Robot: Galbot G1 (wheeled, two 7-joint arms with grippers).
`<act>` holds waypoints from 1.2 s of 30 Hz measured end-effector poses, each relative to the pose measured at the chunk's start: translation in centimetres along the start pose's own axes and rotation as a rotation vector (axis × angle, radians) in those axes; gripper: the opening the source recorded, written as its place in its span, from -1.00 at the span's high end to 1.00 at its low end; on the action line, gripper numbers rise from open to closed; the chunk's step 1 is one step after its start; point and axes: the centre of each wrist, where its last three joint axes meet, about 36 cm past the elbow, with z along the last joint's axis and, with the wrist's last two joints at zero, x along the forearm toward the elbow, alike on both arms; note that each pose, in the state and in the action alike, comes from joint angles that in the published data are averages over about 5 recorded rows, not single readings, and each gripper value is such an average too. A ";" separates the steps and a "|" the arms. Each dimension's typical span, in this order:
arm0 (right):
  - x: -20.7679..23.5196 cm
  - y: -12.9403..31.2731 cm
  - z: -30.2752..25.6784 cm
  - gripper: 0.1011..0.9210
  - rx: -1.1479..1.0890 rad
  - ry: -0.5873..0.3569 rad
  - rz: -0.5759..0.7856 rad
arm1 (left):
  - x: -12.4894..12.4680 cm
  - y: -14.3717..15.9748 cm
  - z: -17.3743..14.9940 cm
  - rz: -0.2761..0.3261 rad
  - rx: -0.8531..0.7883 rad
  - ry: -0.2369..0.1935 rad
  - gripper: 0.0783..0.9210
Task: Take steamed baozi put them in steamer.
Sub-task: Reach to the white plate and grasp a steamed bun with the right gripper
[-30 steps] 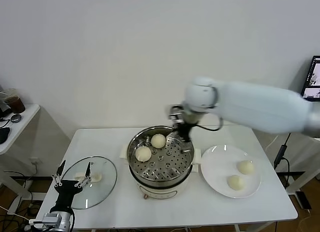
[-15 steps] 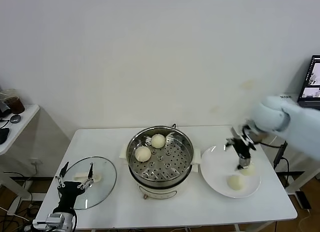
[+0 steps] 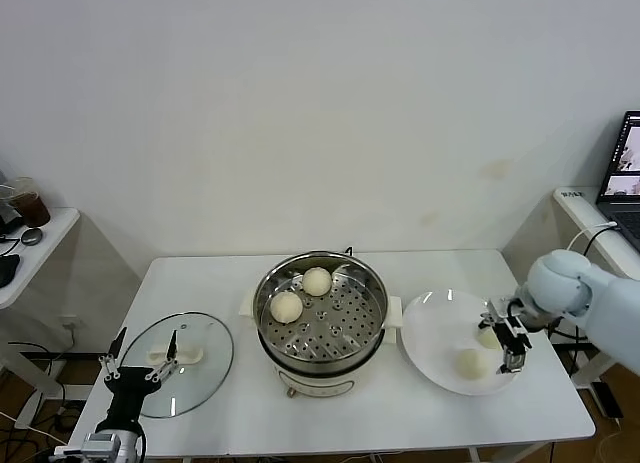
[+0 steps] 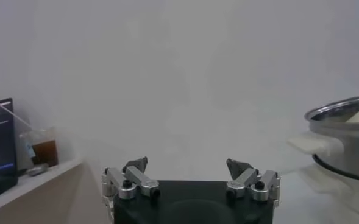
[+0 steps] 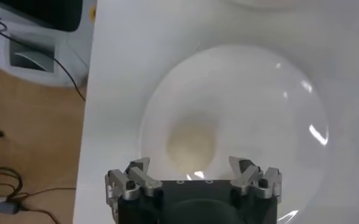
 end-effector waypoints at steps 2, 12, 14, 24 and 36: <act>-0.9 0.1 0.4 -0.76 -0.007 0.005 0.002 | 0.1 0.1 -0.1 -0.003 -0.002 -0.001 -0.77; -4.7 -0.5 0.6 -0.72 -0.039 -0.001 0.010 | 0.5 0.5 -0.2 -0.013 -0.011 0.002 -0.77; -5.2 -0.7 0.4 -0.70 -0.042 -0.004 0.011 | 0.4 0.5 -0.2 -0.014 -0.011 0.001 -0.77; -6.7 -1.0 -0.6 -0.38 -0.046 -0.004 -0.001 | 0.4 0.3 -0.2 -0.012 -0.010 0.000 -0.77; -6.2 -1.4 -0.9 -0.01 -0.054 -0.005 0.002 | 0.1 0.0 -0.5 -0.007 -0.005 -0.004 -0.77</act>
